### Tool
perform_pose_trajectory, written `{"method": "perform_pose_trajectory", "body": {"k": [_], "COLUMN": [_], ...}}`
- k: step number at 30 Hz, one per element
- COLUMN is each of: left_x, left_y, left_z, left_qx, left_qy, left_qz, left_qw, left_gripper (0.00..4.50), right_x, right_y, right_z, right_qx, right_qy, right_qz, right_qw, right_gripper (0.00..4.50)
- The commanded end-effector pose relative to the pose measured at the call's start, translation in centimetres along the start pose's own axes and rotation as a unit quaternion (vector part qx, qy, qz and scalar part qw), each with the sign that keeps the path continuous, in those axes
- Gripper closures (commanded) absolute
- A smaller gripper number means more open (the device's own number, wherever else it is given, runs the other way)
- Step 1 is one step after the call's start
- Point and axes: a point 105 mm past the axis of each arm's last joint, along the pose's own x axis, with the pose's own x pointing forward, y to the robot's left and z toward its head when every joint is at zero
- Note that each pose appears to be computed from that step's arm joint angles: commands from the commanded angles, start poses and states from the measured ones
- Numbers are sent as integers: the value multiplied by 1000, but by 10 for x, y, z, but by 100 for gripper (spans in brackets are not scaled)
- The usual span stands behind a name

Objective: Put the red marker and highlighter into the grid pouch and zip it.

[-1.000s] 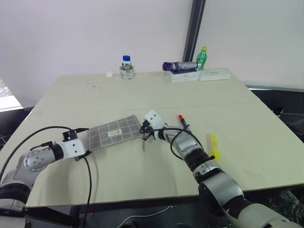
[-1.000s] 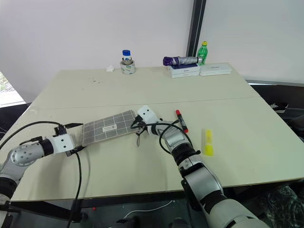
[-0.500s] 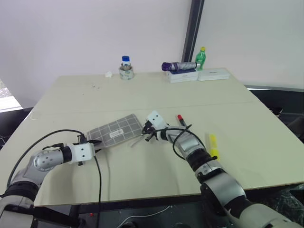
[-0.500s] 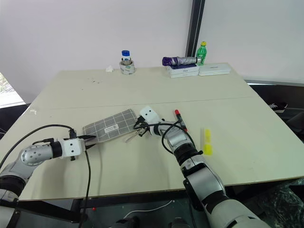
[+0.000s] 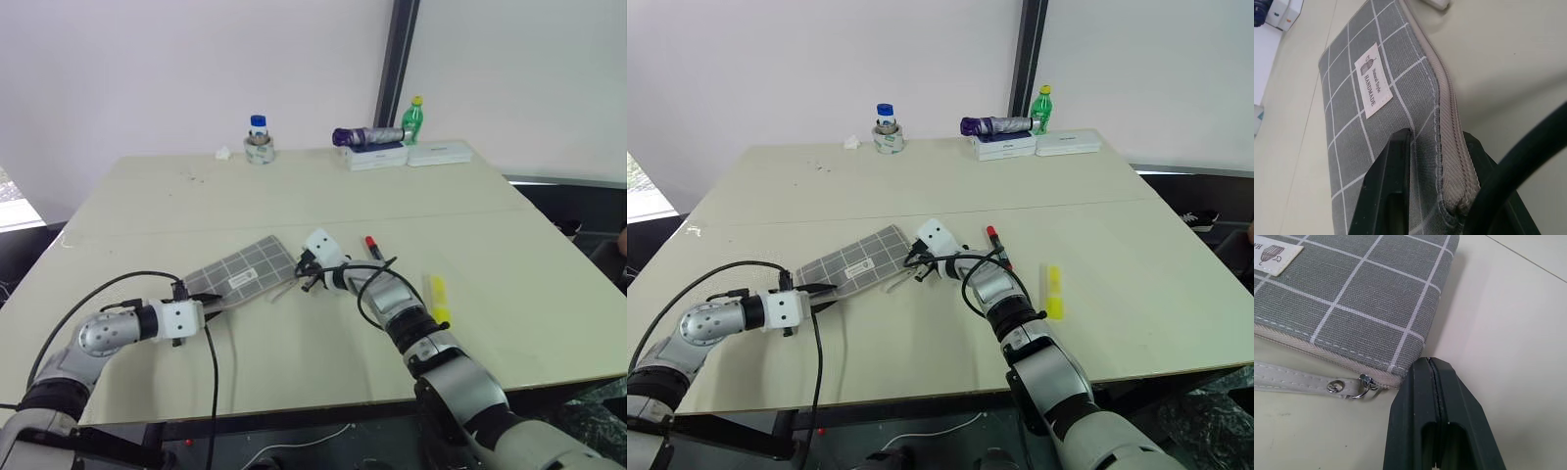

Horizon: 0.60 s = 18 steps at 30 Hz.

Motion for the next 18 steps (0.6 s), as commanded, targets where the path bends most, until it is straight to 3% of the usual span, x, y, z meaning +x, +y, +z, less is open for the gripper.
{"method": "perform_pose_trajectory", "body": {"k": [1, 3, 9, 12, 18], "left_x": [-1, -2, -4, -7, -15], "left_y": [3, 2, 4, 13, 33], "left_z": [6, 8, 17, 20, 40], "left_qx": [2, 1, -12, -61, -179], "left_qy": [-13, -18, -34, -37, -54], "left_qz": [5, 4, 15, 46, 130], "left_qw": [1000, 1000, 999, 996, 974], "left_gripper": [383, 443, 443, 443, 443], "right_x": [-1, -1, -4, -14, -66], "right_y": [2, 2, -2, -16, -58], "right_z": [18, 18, 18, 26, 58], "right_qx": [-14, -14, -26, -42, -62], "right_qy": [-34, -33, -35, -53, -113], "right_qz": [0, 0, -11, -37, -99], "right_qw": [999, 999, 999, 997, 987], "right_gripper": [450, 450, 450, 450, 450]}}
